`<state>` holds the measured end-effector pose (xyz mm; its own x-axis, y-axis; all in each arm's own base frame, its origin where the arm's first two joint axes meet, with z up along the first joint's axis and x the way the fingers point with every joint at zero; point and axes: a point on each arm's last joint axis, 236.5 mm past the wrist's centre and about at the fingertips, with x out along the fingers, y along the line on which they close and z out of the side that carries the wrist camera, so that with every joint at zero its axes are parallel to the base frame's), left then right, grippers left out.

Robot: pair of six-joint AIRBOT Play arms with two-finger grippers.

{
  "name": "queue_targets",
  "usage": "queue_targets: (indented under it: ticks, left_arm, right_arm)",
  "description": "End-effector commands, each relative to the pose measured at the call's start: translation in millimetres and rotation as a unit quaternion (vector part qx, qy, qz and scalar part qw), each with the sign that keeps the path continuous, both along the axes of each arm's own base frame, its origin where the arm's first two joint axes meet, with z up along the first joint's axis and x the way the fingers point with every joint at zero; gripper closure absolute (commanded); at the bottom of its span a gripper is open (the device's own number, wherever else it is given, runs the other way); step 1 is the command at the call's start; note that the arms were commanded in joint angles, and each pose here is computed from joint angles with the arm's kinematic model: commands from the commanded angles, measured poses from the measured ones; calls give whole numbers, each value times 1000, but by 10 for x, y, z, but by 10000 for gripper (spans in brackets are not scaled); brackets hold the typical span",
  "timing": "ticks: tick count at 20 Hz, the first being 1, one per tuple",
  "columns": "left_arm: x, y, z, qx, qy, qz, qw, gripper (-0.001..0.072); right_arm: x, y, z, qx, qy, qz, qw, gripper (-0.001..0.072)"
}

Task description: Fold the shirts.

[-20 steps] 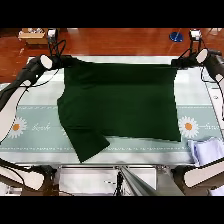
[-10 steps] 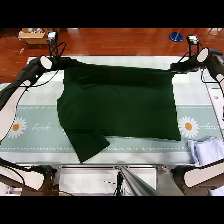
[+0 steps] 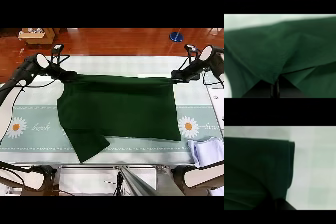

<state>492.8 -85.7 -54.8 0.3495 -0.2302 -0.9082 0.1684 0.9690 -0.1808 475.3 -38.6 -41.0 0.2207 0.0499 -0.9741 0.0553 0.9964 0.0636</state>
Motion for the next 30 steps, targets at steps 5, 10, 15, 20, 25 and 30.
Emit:
queue_targets:
  ticks: [5,10,15,20,25,30]
  left_arm:
    - [-365,183,-140,36,83,5,996,682]
    - [-365,73,-161,34,81,-5,996,677]
    - [-388,173,11,40,86,-18,995,199]
    - [-879,841,506,34,134,3,990,200]
    - [-2031,1114,315,-49,195,73,977,200]
    - [-2961,633,90,-199,265,100,938,199]
  right_arm:
    - [-338,52,-73,11,75,-1,997,689]
    - [-352,101,-182,23,87,-7,996,688]
    - [-421,92,-90,23,94,50,994,258]
    - [-893,-574,575,15,87,-12,996,221]
    - [-1612,-936,622,91,34,-128,987,221]
    - [-1907,-1120,401,121,14,-207,971,222]
